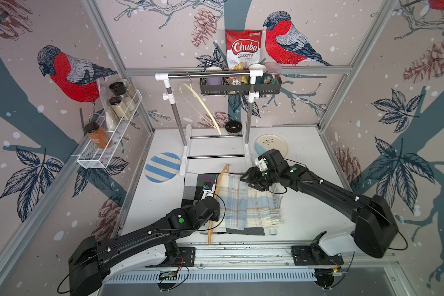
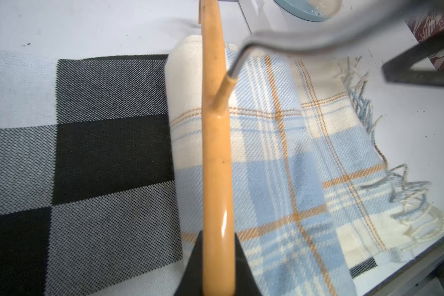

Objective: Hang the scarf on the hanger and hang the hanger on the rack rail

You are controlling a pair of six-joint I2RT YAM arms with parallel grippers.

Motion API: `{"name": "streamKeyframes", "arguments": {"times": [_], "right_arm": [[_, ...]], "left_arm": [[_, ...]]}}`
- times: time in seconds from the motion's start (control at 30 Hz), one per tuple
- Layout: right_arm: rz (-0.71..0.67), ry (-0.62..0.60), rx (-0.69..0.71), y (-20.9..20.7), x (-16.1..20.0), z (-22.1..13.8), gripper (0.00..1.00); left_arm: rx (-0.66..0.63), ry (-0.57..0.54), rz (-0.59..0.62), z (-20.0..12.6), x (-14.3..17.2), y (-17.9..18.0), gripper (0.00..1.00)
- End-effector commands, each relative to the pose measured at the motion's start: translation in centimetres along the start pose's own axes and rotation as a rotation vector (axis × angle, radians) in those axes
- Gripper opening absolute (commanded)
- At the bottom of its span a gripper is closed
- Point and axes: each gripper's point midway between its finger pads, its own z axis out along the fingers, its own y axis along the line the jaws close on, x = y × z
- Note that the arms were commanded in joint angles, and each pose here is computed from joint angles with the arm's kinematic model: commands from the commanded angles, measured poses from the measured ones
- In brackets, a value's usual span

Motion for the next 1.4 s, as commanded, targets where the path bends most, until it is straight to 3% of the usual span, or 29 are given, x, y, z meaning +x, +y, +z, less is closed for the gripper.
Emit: {"name": "streamKeyframes", "arguments": {"times": [0.0, 0.23, 0.43, 0.6, 0.67, 0.77, 0.9, 1.03, 1.17, 1.37], "right_arm": [[-0.054, 0.012, 0.1, -3.0, 0.3, 1.7, 0.6], [-0.052, 0.093, 0.161, -5.5, 1.4, 6.0, 0.61], [-0.078, 0.14, 0.139, -4.4, 2.4, 7.4, 0.57], [-0.09, 0.153, 0.105, -3.2, 2.7, 7.4, 0.35], [-0.087, 0.163, 0.089, -2.8, 2.7, 7.4, 0.17], [-0.093, 0.156, 0.067, -2.2, 2.4, 6.4, 0.0], [-0.092, 0.131, 0.036, -1.5, 1.8, 2.9, 0.0], [-0.03, 0.107, 0.048, -4.0, 1.2, -1.4, 0.0], [0.017, 0.067, 0.083, -7.3, 1.0, -5.1, 0.0], [0.086, 0.034, 0.154, -11.9, 0.9, -6.1, 0.0]], "left_arm": [[-0.021, -0.019, -0.012, -0.1, -0.5, 0.3, 0.05], [-0.021, -0.016, -0.029, 0.3, -0.4, 0.1, 0.03], [-0.029, -0.012, -0.036, 0.3, -0.2, 0.3, 0.0], [-0.02, -0.021, -0.043, 0.1, -0.6, 0.0, 0.0], [-0.008, -0.027, -0.05, 0.0, -0.9, -0.3, 0.0], [0.009, -0.042, -0.078, -0.3, -1.5, -0.7, 0.0], [0.075, -0.092, -0.176, -0.6, -2.8, -1.9, 0.0], [0.166, -0.131, -0.245, 0.3, -3.5, -3.7, 0.0], [0.15, -0.142, -0.263, 1.8, -3.3, -3.8, 0.0], [0.122, -0.117, -0.252, 3.8, -1.9, -3.5, 0.0]]}}
